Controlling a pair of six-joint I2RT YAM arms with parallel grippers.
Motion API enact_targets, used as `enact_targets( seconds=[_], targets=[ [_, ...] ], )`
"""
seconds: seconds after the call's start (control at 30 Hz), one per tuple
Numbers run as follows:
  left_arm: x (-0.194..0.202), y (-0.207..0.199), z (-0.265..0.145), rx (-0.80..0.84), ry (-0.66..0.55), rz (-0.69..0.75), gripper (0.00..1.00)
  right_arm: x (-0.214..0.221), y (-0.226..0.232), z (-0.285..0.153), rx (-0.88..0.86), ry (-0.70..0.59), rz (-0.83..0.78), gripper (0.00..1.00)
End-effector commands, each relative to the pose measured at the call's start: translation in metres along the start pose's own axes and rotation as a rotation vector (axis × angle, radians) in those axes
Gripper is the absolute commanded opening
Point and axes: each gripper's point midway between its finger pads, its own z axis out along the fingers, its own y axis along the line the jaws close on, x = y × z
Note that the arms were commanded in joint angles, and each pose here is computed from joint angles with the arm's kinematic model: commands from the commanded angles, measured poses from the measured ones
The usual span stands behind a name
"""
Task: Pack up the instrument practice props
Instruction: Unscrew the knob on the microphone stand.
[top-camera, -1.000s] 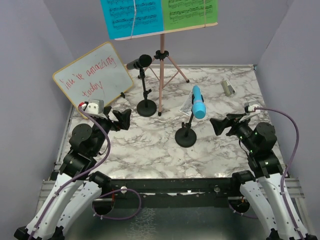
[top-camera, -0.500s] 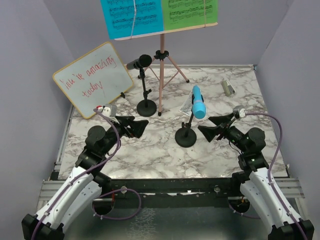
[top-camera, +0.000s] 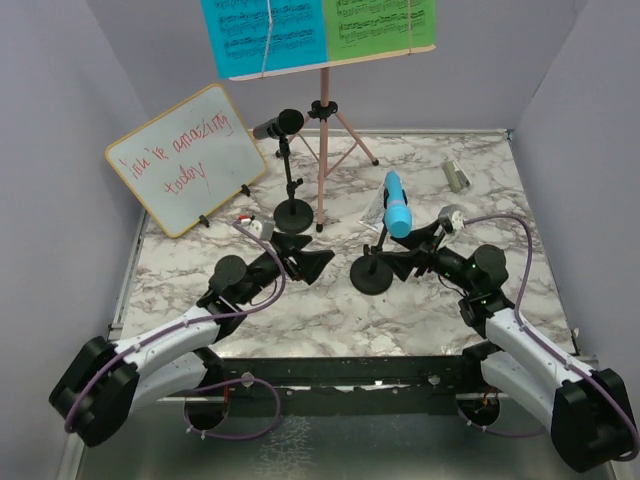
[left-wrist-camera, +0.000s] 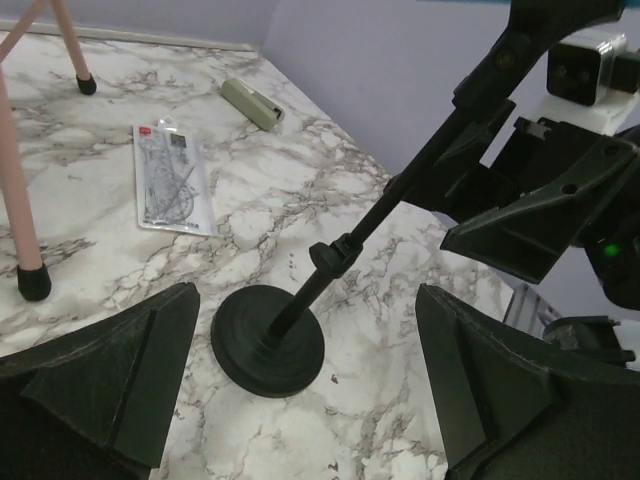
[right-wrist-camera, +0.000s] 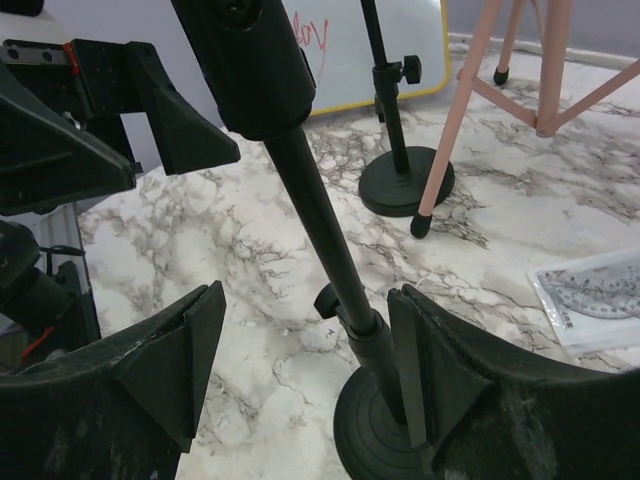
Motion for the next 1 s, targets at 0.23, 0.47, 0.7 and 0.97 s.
enact_targets(
  seconds=[0.23,0.47,0.7,0.97],
  targets=[
    [-0.006,-0.034,0.039,0.274,-0.089,0.333,0.96,-0.013,0.001,0.017,-0.065,-0.030,-0.102,0.66],
    [0.021,-0.034,0.048,0.363,-0.001,0.429,0.99,-0.011,-0.005,0.028,-0.092,-0.018,-0.122,0.58],
    [0.045,-0.029,0.059,0.425,0.079,0.499,0.99,-0.002,-0.005,0.033,-0.130,0.006,-0.140,0.47],
    [0.063,-0.028,0.075,0.505,0.126,0.540,0.96,0.011,0.001,0.030,-0.185,0.044,-0.142,0.21]
  ],
)
